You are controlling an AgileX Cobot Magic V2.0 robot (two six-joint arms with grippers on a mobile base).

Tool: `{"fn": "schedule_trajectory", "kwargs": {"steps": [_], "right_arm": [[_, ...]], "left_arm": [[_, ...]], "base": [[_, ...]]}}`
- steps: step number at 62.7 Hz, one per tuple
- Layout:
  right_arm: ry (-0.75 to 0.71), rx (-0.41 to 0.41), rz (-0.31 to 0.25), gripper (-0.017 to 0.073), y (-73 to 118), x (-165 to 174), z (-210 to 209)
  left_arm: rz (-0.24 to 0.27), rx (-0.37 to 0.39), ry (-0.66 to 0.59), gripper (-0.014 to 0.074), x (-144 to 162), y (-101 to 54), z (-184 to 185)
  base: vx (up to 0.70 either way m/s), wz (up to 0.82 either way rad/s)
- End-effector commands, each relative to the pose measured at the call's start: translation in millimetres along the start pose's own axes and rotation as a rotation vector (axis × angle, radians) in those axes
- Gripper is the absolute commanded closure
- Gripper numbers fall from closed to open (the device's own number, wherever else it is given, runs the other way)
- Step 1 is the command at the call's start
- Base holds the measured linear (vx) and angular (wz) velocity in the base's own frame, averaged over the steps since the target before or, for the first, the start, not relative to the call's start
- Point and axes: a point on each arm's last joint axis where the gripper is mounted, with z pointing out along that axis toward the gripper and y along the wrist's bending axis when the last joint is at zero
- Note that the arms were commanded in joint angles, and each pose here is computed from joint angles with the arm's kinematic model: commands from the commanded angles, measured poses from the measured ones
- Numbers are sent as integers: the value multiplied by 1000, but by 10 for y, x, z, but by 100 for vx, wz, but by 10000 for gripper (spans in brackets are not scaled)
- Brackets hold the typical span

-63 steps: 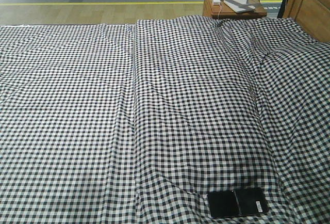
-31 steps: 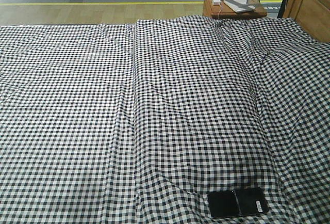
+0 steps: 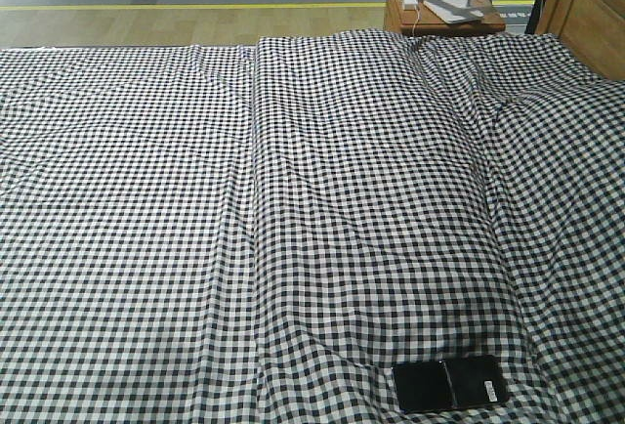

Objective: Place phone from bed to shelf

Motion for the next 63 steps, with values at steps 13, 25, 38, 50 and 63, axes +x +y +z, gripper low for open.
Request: {"fn": "schedule_trajectory", "kwargs": {"steps": [13, 25, 38, 50, 63], "right_arm": [[-72, 13, -10, 564, -8, -40, -3], [-104, 16, -10, 564, -10, -70, -6], [-241, 27, -4, 564, -21, -197, -28], [-519, 51, -4, 564, -42, -462, -129], [-653, 60, -4, 564, -72, -933, -307]], "left_arm": [[-9, -3, -71, 592, -43, 2, -3], [-9, -3, -71, 592, -43, 2, -3], [-9, -3, -71, 592, -43, 2, -3], [-9, -3, -71, 592, -43, 2, -3], [-9, -3, -71, 592, -43, 2, -3]], "base": [[0, 0], [0, 0], [0, 0], [0, 0], [0, 0]]}}
